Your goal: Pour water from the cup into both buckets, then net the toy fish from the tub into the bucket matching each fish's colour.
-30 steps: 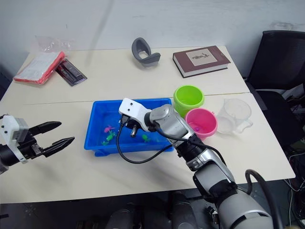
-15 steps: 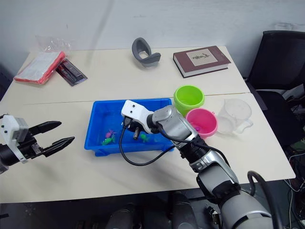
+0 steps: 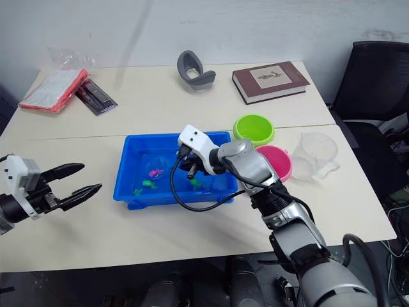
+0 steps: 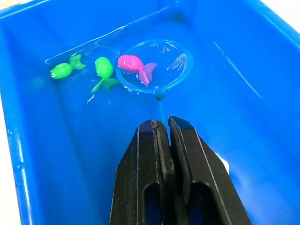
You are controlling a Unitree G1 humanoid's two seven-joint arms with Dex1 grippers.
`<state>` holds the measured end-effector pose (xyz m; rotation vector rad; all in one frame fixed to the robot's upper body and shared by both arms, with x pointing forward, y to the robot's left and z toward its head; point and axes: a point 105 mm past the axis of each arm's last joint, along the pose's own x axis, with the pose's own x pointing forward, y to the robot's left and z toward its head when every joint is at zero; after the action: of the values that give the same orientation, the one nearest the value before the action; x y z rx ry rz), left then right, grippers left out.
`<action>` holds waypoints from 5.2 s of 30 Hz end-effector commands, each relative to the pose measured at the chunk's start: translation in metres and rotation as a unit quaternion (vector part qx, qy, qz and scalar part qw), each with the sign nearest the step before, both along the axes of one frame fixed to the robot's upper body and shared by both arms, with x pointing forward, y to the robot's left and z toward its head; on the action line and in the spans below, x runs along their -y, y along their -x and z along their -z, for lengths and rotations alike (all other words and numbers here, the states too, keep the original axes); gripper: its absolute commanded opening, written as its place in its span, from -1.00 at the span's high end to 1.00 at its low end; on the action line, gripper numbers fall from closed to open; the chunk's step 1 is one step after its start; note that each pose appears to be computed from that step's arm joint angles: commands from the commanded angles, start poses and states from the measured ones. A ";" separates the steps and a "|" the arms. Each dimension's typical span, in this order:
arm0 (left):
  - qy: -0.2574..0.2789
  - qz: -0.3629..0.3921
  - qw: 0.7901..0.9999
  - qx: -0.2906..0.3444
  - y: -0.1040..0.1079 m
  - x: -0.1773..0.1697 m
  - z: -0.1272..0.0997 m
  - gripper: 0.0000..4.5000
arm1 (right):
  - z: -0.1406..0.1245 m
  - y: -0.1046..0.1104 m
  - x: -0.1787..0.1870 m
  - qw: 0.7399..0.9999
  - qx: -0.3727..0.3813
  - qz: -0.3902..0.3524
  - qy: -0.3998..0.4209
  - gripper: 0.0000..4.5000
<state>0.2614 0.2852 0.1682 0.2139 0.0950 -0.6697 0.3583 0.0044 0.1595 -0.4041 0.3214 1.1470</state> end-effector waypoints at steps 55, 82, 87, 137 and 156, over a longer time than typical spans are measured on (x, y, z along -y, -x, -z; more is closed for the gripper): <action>0.080 0.278 0.957 0.034 -0.050 0.133 -0.009 -0.97 | -0.019 0.124 0.265 0.828 0.460 0.211 0.240 1.00; 0.076 0.234 0.967 0.065 -0.043 0.101 -0.012 -0.97 | -0.055 0.110 0.223 0.842 0.512 0.143 0.095 1.00; 0.058 0.198 0.976 0.072 -0.039 0.077 -0.015 -0.97 | -0.071 0.112 0.183 0.930 0.341 0.104 -0.093 1.00; 0.045 0.181 0.982 0.026 -0.013 0.072 -0.017 -0.97 | -0.023 0.034 0.104 0.890 0.215 -0.274 0.294 1.00; 0.047 0.163 0.985 0.017 -0.007 0.068 -0.010 -0.97 | -0.023 0.026 0.113 0.961 0.133 -0.189 0.149 1.00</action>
<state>0.2715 0.2166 0.1637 0.1296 0.0546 -0.9937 0.3316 -0.1045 0.1764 -0.9654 0.2198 1.4190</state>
